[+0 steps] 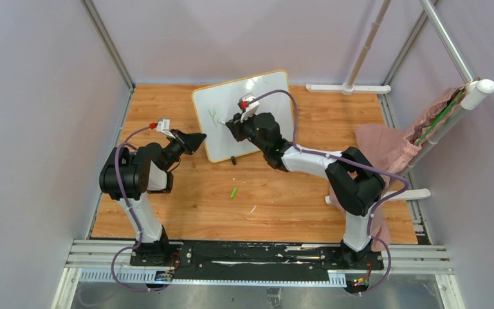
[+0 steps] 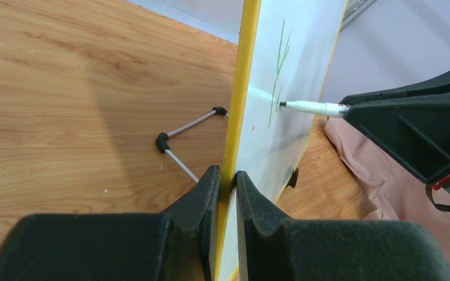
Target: Write a sentence on the whiteboard
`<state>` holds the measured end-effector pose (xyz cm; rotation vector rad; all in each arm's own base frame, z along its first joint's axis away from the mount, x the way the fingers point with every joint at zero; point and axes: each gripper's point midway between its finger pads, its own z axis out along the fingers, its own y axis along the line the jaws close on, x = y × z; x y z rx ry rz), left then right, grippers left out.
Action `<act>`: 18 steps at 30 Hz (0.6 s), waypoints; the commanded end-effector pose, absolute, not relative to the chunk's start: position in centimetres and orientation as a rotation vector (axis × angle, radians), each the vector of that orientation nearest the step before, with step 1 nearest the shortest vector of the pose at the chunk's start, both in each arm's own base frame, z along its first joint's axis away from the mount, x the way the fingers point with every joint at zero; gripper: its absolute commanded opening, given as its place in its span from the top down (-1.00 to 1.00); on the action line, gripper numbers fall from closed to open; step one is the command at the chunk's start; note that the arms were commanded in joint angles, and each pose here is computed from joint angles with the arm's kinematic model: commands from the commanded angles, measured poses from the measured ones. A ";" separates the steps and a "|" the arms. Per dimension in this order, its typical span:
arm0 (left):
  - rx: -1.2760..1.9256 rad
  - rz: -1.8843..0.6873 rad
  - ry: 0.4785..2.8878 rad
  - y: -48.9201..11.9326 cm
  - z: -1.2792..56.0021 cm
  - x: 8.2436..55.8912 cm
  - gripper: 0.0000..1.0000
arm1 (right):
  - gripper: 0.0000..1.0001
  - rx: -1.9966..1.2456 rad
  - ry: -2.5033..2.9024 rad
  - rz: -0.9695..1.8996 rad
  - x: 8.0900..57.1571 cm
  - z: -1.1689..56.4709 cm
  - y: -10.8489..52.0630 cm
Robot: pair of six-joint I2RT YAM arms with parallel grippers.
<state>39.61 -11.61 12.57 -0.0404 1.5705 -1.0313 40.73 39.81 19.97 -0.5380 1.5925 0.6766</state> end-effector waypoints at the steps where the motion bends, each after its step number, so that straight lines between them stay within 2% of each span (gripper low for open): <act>1: 0.009 -1.040 1.577 -12.5 12.0 39.0 1.00 | 1.00 -0.456 1.576 0.581 43.2 21.8 37.7; 18: 0.010 -1.040 1.575 -12.5 12.0 39.0 1.00 | 1.00 -0.470 1.569 0.612 43.4 22.1 38.6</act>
